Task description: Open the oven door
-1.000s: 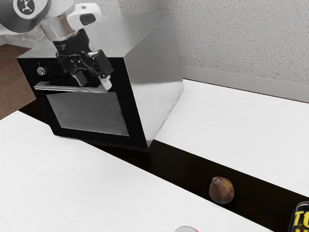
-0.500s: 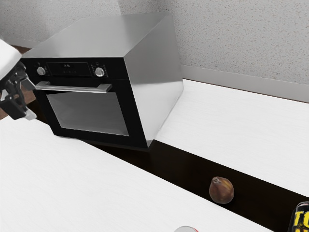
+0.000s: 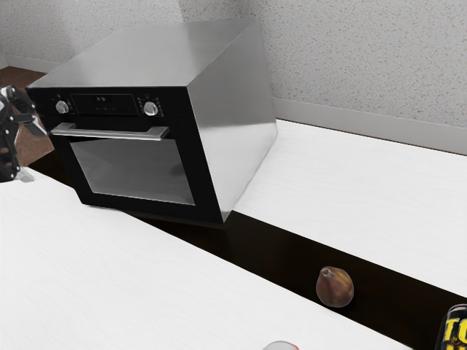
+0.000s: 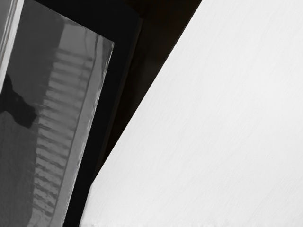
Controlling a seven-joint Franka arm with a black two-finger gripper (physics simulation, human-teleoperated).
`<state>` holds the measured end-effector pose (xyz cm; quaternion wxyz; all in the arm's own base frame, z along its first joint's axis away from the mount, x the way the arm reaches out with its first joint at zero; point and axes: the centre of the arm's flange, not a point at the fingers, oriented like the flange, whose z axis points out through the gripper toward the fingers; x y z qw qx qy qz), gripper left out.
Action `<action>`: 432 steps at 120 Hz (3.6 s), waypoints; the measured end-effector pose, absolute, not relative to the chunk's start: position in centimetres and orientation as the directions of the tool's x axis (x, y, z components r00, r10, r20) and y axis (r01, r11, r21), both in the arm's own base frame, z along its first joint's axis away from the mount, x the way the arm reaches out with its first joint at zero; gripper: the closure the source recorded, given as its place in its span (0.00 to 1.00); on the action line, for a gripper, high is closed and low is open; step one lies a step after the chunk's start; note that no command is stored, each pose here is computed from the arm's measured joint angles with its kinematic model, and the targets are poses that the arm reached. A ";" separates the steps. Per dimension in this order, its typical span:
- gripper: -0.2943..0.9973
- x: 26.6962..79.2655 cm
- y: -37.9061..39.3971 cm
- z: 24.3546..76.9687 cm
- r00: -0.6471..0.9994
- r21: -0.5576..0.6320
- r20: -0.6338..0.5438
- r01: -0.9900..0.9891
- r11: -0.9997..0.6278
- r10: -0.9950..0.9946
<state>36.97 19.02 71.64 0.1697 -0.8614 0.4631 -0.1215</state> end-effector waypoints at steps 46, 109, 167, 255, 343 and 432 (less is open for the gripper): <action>0.23 36.4 24.4 70.9 0.441 -0.458 0.022 -0.793 -0.402 -0.897; 0.23 37.3 24.3 71.5 0.276 -0.501 -0.048 -0.838 -0.216 -0.960; 0.23 42.9 30.0 70.7 0.142 -0.521 0.008 -0.844 -0.125 -0.990; 0.23 46.0 28.1 67.5 0.187 -0.421 -0.120 -0.899 -0.121 -0.975; 0.22 51.3 27.2 63.1 0.345 -0.387 -0.038 -0.870 -0.304 -0.938; 0.23 53.8 7.2 74.9 0.671 -0.350 0.098 -0.668 -0.657 -0.735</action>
